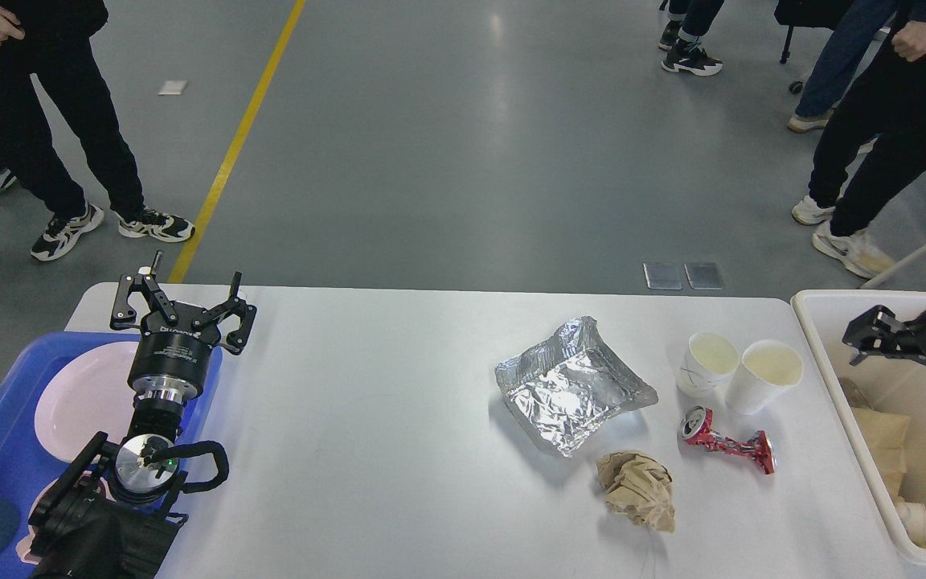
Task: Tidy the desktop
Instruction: 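Raise the right gripper out of the bin above the cups, then lower the right gripper onto the crumpled brown napkin and grasp it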
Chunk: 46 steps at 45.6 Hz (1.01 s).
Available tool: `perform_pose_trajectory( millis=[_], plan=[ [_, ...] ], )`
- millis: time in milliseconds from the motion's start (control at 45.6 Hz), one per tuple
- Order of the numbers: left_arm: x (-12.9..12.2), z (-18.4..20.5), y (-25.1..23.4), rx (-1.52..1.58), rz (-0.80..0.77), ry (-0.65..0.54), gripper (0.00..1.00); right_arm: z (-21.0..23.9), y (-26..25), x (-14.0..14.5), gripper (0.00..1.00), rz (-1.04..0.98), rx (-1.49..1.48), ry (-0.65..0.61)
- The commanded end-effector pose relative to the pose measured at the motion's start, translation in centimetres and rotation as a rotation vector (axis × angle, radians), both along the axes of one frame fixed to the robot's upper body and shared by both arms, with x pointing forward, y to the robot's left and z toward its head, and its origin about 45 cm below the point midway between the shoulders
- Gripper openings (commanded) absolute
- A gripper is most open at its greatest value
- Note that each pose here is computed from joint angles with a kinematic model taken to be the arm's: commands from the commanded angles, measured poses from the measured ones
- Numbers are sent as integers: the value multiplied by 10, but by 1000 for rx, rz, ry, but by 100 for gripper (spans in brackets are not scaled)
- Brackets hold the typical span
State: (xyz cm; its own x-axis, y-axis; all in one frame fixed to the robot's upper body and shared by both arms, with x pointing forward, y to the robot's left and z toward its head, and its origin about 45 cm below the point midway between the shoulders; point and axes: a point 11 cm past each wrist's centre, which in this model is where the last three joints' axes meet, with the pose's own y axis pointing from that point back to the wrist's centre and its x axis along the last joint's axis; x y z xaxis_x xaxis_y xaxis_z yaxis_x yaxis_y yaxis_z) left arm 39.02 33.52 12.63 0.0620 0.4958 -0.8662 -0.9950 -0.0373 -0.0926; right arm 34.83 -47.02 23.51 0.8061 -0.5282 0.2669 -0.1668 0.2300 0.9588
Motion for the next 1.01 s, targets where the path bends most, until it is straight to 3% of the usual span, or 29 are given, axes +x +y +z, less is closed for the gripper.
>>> perform_pose_trajectory(
  millis=[0, 153, 285, 416, 570, 986],
  plan=[
    [0, 0, 0, 0, 0, 1, 96, 56, 54, 16, 100, 123, 69, 110],
    [0, 0, 0, 0, 0, 1, 96, 102, 133, 6, 100, 295, 151, 274],
    [0, -1, 1, -1, 2, 2, 96, 144, 177, -3, 100, 394, 197, 222],
    [0, -1, 1, -1, 2, 2, 96, 168, 207, -30, 100, 473, 222, 228],
    [0, 0, 0, -1, 2, 0, 96, 179, 219, -47, 100, 505, 231, 233],
    [0, 0, 0, 0, 0, 1, 96, 164, 210, -43, 100, 476, 229, 233]
  ],
)
